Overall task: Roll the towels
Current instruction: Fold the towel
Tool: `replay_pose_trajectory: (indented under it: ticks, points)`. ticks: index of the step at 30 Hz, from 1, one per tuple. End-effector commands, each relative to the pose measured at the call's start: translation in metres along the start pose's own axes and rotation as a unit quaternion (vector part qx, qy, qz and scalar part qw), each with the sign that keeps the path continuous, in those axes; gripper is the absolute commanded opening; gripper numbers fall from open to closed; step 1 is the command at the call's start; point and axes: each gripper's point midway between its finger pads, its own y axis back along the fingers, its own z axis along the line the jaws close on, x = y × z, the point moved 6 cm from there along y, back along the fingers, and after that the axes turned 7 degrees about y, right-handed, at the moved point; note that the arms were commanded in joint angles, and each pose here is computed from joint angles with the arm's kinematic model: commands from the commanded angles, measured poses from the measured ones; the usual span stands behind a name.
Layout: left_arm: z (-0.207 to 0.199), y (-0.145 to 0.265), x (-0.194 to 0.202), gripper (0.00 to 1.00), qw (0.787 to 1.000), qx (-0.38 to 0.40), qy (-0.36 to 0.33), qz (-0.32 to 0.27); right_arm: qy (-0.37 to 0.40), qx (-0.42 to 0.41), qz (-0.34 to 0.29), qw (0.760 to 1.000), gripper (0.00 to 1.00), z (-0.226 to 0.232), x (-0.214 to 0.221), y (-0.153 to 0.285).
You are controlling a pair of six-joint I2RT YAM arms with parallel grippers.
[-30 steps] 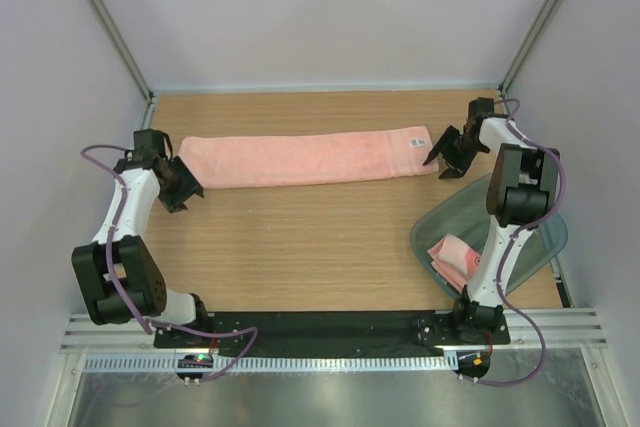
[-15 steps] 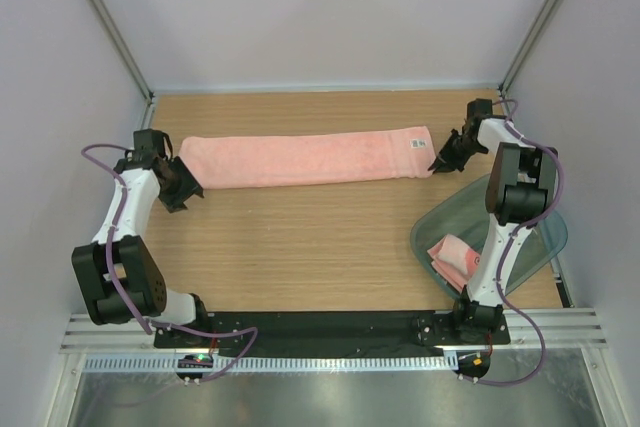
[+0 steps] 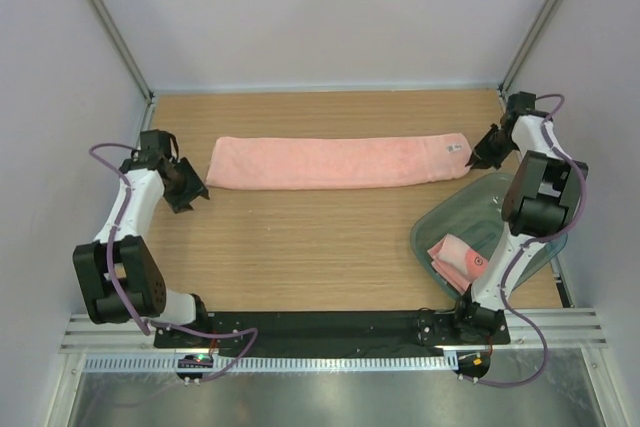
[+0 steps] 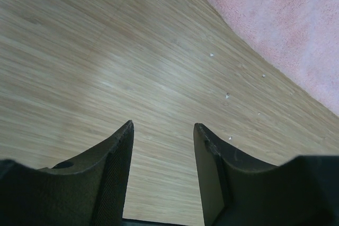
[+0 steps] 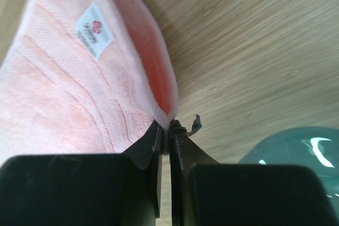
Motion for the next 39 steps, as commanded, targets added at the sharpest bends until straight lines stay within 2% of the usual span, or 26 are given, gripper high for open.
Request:
replay_pose_trajectory:
  ticks: [1, 4, 8, 14, 18, 25, 31, 39]
  points:
    - [-0.009, 0.008, 0.003, 0.50, 0.999, 0.036, -0.006, 0.005, 0.036, 0.003, -0.071, 0.997, 0.01, 0.017, -0.021, 0.053]
    - [-0.008, 0.016, 0.009, 0.50, 0.999, 0.045, -0.006, 0.001, 0.060, -0.014, -0.087, 0.994, 0.01, 0.035, -0.024, 0.069]
    - [-0.001, 0.018, 0.021, 0.50, 0.999, 0.044, -0.004, 0.009, 0.140, -0.066, -0.101, 0.983, 0.01, 0.085, -0.020, 0.091]
    - [0.000, 0.027, 0.036, 0.49, 0.997, 0.060, 0.005, 0.038, 0.240, -0.126, -0.098, 0.958, 0.01, 0.175, 0.013, 0.119]
    - [-0.004, 0.046, 0.038, 0.49, 0.997, 0.073, 0.014, 0.037, 0.272, -0.169, -0.101, 0.942, 0.01, 0.225, 0.035, 0.138]
    - [0.009, 0.060, 0.050, 0.49, 0.995, 0.089, 0.026, -0.028, 0.303, -0.259, -0.097, 0.912, 0.01, 0.293, 0.074, 0.162]
    - [0.014, 0.097, 0.050, 0.52, 0.984, 0.122, 0.022, -0.127, 0.325, -0.339, -0.093, 0.878, 0.01, 0.343, 0.116, 0.175]
    - [0.019, 0.110, 0.054, 0.52, 0.977, 0.132, 0.039, -0.166, 0.338, -0.423, -0.087, 0.836, 0.01, 0.402, 0.174, 0.180]
